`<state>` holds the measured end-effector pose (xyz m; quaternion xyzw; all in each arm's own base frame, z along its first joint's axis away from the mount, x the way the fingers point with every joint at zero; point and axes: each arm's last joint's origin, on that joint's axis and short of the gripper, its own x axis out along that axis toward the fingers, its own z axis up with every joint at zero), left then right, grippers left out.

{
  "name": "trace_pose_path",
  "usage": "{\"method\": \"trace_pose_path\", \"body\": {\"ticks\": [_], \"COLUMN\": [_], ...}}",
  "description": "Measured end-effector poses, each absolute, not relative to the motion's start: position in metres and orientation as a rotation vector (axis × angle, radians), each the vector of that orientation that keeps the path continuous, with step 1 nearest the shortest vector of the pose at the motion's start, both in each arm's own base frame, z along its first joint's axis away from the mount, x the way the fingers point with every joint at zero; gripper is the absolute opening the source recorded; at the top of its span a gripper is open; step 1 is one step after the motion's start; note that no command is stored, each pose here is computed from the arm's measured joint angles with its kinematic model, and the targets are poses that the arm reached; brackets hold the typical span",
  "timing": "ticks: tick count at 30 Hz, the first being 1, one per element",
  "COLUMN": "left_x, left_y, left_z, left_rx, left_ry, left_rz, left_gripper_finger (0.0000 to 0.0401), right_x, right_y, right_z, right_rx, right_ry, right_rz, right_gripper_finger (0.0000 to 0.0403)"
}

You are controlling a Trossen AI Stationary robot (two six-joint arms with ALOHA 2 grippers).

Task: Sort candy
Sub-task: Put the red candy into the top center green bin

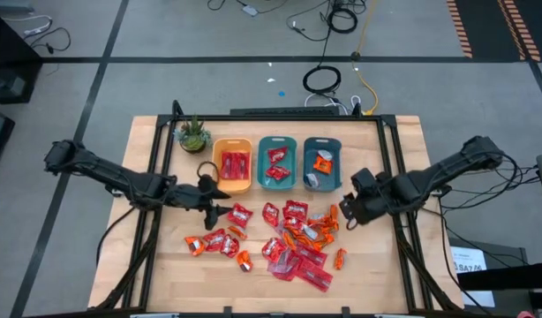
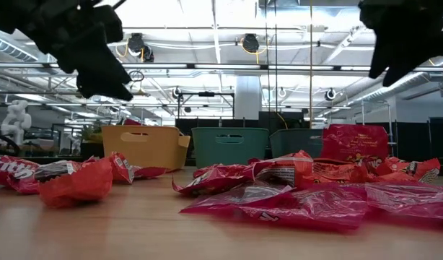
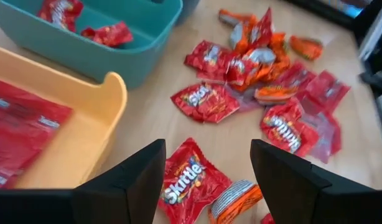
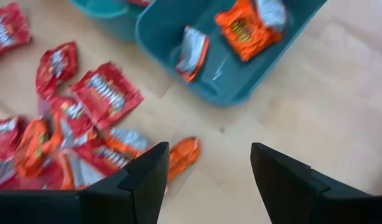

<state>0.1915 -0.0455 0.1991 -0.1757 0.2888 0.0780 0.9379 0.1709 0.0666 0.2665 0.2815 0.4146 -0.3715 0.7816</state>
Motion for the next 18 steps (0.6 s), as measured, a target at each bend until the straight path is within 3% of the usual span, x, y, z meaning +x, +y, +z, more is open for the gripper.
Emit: {"method": "trace_pose_path", "body": {"ticks": [18], "left_x": [0.252], "left_y": [-0.065], "left_z": [0.145], "left_rx": [-0.282], "left_ry": [0.859], "left_rz": [0.321], "left_gripper_finger": [0.0244], "right_x": [0.153], "right_y": [0.135], "right_z": [0.243], "right_rx": [0.651], "right_ry": [0.924], "right_rz": [-0.75], "right_gripper_finger": [0.0217]}}
